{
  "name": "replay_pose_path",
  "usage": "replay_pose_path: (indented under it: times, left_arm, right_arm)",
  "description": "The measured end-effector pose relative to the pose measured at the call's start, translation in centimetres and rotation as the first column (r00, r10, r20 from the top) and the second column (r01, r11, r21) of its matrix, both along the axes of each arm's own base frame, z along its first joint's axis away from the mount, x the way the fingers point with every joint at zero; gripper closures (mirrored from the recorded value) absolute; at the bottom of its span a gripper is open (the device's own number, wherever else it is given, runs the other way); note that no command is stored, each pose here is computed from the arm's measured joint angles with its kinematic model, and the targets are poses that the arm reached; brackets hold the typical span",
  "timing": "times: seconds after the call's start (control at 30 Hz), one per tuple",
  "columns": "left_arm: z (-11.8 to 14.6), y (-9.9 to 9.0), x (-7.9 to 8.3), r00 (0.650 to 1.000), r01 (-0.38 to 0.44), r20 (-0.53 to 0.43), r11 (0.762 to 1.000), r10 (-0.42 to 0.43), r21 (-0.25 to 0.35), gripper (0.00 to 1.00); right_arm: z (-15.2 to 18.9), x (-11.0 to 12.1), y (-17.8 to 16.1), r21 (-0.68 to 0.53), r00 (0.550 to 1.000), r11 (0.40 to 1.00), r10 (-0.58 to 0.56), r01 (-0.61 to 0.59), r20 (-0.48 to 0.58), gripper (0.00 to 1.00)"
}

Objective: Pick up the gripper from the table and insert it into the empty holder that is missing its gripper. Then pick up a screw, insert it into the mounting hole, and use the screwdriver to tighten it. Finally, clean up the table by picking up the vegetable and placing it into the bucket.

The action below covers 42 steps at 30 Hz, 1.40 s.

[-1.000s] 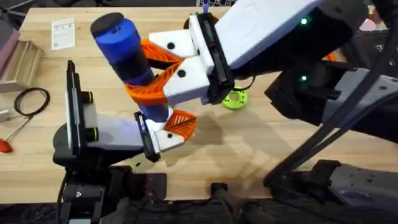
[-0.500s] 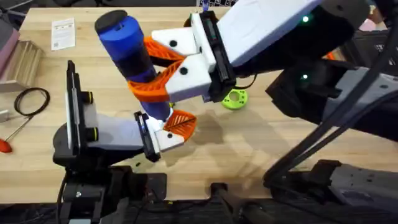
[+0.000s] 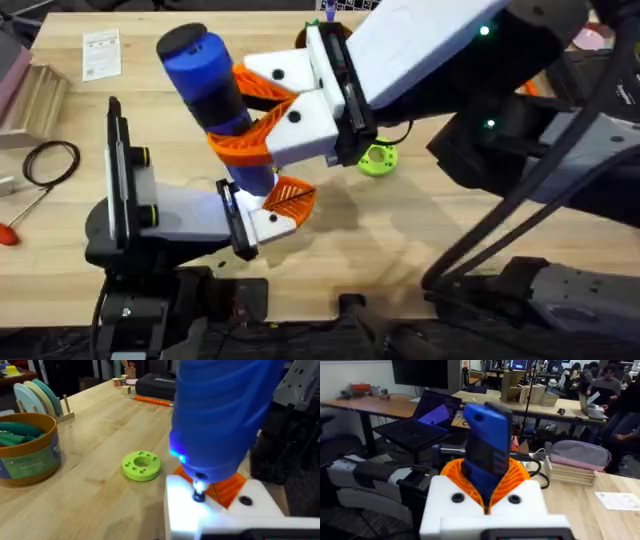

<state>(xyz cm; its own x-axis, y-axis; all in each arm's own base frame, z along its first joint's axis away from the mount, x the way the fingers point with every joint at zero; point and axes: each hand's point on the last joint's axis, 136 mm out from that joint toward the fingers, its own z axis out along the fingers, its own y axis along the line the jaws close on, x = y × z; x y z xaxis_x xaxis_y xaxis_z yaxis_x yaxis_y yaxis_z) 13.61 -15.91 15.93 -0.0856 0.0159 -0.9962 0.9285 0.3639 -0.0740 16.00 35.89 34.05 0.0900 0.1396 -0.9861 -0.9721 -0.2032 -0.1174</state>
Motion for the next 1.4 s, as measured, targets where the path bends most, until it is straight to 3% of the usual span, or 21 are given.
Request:
replay_pose_path:
  times: [0.67, 0.87, 1.1, 1.27, 1.4]
  left_arm:
    - [0.0, 0.0, 0.0, 1.0, 0.0, 0.0, 1.0, 0.0, 0.0, 0.988]
    - [0.0, 0.0, 0.0, 1.0, -0.001, 0.0, 1.0, 0.001, 0.0, 0.988]
    - [0.0, 0.0, 0.0, 1.0, -0.001, 0.0, 1.0, 0.001, 0.0, 0.988]
    - [0.0, 0.0, 0.0, 1.0, -0.001, 0.0, 1.0, 0.001, 0.0, 0.988]
    - [0.0, 0.0, 0.0, 1.0, -0.001, 0.0, 1.0, 0.001, 0.0, 0.988]
  right_arm:
    - [0.0, 0.0, 0.0, 0.003, 1.0, 1.0, -0.002, 0.002, 0.014, 0.978]
    - [2.1, -0.5, -0.5, 0.092, 0.996, 0.996, 0.0, -0.008, 0.091, 0.978]
    - [2.4, -0.4, -0.6, 0.083, 0.998, 0.996, 0.008, -0.013, 0.056, 0.978]
    - [2.5, 0.8, -0.6, 0.043, 1.0, 0.999, -0.012, 0.012, 0.007, 0.978]
    - [1.2, 4.3, -1.2, -0.092, 0.986, 0.99, -0.12, 0.11, -0.115, 0.978]
